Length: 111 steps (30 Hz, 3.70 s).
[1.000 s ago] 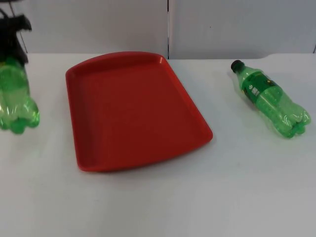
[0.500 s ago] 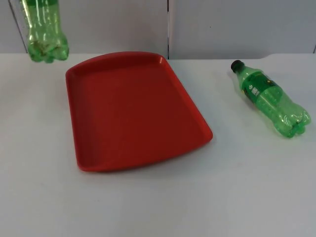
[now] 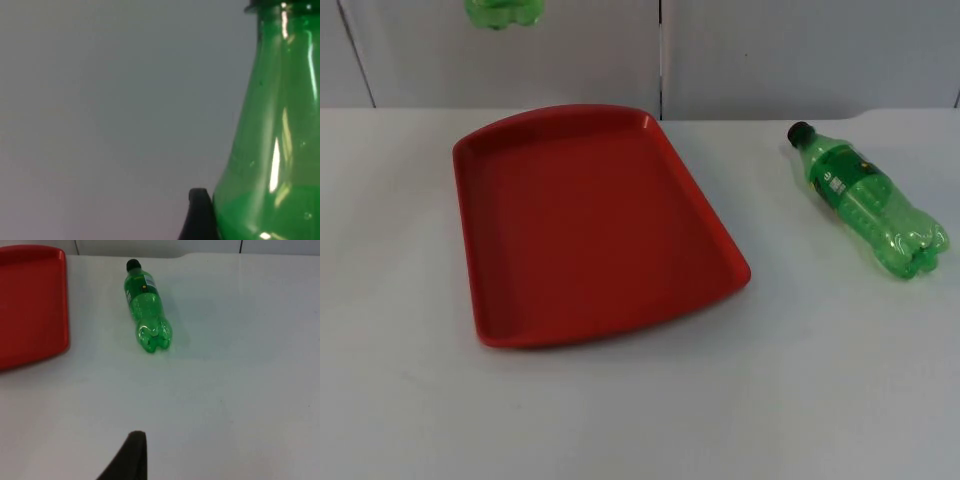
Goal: Place the bottle upright on the tray.
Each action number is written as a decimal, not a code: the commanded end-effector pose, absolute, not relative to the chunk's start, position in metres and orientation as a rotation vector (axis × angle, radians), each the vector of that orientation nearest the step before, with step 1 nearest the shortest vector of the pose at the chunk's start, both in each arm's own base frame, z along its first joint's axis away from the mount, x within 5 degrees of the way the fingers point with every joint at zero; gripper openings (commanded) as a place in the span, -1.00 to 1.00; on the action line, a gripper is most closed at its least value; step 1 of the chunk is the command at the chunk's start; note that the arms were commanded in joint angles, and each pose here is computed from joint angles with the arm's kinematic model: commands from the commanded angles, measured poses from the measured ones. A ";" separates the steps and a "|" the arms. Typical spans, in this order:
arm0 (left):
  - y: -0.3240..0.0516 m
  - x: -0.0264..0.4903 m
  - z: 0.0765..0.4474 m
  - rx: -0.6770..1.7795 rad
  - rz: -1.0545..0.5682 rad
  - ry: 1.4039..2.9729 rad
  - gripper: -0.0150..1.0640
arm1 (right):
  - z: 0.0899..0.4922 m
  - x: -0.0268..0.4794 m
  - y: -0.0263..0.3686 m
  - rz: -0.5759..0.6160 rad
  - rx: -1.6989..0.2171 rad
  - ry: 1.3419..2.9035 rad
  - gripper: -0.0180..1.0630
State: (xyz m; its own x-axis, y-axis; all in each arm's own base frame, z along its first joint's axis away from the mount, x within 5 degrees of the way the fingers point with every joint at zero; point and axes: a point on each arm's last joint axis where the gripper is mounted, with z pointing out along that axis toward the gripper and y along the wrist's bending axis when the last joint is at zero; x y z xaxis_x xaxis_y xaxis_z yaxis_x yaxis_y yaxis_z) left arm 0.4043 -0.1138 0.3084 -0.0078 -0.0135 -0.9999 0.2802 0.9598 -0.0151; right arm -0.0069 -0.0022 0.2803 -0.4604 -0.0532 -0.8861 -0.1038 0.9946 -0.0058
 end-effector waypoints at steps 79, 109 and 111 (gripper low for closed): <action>-0.076 0.496 0.082 0.458 -0.378 1.416 0.72 | 0.280 -0.007 -0.002 0.057 -0.103 2.044 0.98; -0.072 0.487 0.068 0.554 -0.478 1.511 0.73 | 0.280 -0.007 -0.002 0.057 -0.103 2.044 0.98; -0.064 0.486 0.066 0.546 -0.498 1.532 0.73 | 0.280 -0.007 -0.002 0.057 -0.103 2.044 0.98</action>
